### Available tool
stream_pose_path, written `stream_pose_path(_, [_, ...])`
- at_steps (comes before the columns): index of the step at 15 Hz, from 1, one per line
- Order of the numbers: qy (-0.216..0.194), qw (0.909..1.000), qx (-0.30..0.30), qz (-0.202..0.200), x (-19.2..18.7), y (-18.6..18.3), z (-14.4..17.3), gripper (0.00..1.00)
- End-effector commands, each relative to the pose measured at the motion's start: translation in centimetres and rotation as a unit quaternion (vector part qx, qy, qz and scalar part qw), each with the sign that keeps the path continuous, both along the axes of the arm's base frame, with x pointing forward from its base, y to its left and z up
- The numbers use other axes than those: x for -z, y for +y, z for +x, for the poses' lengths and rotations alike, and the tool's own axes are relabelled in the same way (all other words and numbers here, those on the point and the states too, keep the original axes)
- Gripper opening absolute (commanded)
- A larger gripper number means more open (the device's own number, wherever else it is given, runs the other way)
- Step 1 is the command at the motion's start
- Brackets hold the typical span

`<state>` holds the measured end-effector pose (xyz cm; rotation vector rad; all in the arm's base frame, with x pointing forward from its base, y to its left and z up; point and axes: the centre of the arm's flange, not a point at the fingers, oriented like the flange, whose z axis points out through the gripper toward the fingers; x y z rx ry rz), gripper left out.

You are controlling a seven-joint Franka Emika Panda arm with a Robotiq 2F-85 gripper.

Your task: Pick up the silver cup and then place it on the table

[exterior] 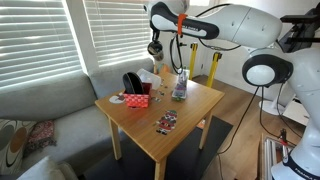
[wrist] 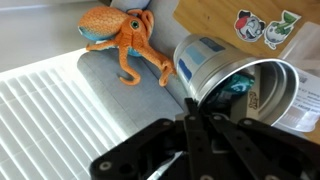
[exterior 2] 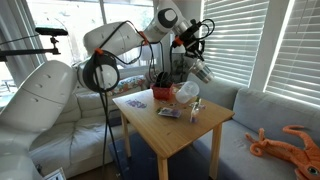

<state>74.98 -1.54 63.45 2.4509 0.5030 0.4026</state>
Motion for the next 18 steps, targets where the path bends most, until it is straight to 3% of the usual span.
stream_pose_path(1, [-0.011, 0.9960, 0.019, 0.087, 0.8, -2.8, -1.5, 0.01])
stream_pose_path(6, [-0.063, 0.9773, 0.101, 0.175, 2.0, -9.9, -2.8, 0.01])
stream_pose_path(7, [-0.037, 0.9862, 0.084, 0.137, 0.9, -8.4, -0.3, 0.05])
stream_pose_path(10, [-0.050, 0.9806, 0.106, 0.157, 0.9, -11.1, -0.6, 0.01])
stream_pose_path(16, [0.002, 0.9545, 0.176, 0.241, 5.3, -16.7, -1.1, 0.01])
stream_pose_path(18, [0.004, 0.9405, 0.184, 0.286, 6.9, -18.7, -1.7, 0.01])
